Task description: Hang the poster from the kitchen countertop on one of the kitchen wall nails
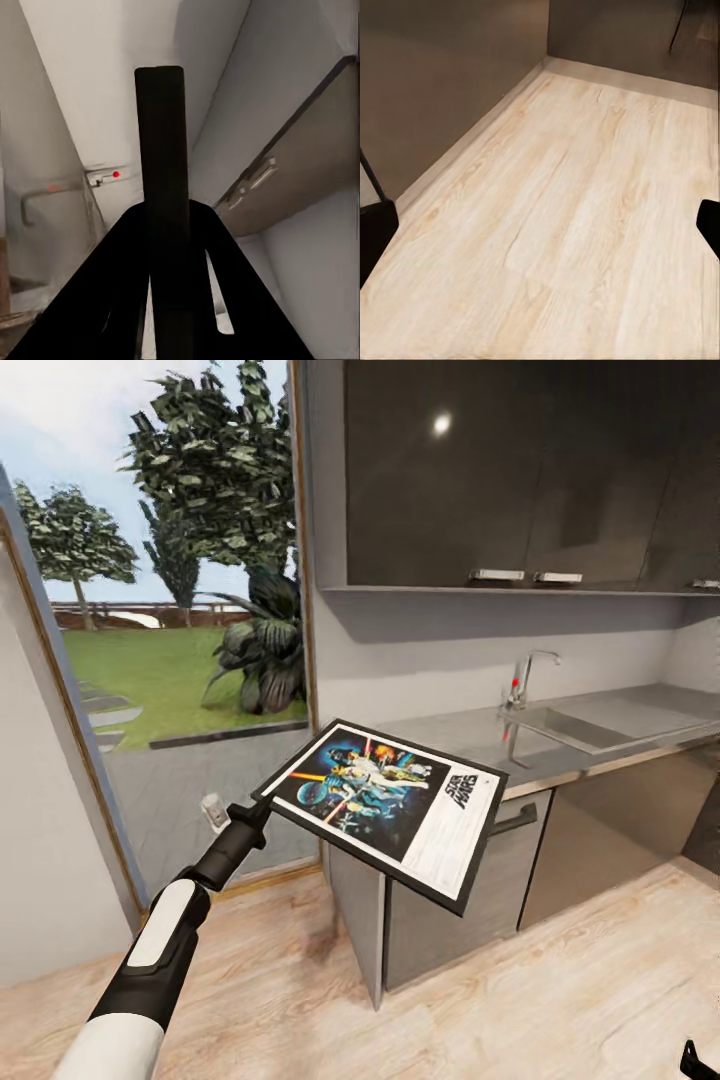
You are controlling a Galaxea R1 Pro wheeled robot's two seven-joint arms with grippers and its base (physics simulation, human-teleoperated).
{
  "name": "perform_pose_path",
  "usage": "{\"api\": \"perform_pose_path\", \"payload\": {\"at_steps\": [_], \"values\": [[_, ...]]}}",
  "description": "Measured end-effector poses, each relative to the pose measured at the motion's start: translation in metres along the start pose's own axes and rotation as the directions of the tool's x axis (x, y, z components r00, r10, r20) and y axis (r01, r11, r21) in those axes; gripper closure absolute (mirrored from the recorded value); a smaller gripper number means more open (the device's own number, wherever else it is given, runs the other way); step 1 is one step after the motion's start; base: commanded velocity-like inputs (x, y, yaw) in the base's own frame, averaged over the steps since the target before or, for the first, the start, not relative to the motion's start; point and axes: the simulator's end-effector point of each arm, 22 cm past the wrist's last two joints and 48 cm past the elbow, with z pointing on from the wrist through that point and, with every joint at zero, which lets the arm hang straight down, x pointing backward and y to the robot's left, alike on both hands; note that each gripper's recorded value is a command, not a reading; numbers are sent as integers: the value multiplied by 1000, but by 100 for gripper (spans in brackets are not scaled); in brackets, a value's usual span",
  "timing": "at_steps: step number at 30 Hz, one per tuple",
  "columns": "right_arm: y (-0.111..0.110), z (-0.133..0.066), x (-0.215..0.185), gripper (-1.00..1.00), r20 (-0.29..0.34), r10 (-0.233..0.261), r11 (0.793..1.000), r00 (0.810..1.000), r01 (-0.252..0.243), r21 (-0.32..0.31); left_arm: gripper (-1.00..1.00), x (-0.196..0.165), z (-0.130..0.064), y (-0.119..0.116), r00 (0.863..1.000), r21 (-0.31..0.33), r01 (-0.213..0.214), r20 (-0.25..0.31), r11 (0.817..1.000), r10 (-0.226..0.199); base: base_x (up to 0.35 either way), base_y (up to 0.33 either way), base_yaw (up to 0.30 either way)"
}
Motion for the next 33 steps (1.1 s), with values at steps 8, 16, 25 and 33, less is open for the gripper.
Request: {"api": "perform_pose_path", "payload": {"at_steps": [8, 16, 25, 33], "values": [[8, -1, 2, -100, -1, -78, 997, 997, 78, -29, 100, 7, 0, -6, 999, 14, 8, -36, 1000, -7, -337, 0, 0], [11, -2, 3, -100, -1, -103, 994, 995, 103, -39, 100, 8, 0, -8, 999, 19, 7, -40, 1000, -6, -337, 0, 0], [11, -2, 5, -100, -5, -108, 993, 994, 108, -39, 100, 8, 1, -8, 999, 26, 6, -41, 1000, -4, -338, 0, 0], [10, -1, 9, -100, -14, -117, 993, 993, 116, -37, 100, 11, 2, -22, 998, 77, -4, -56, 997, 9, -334, 0, 0]]}}
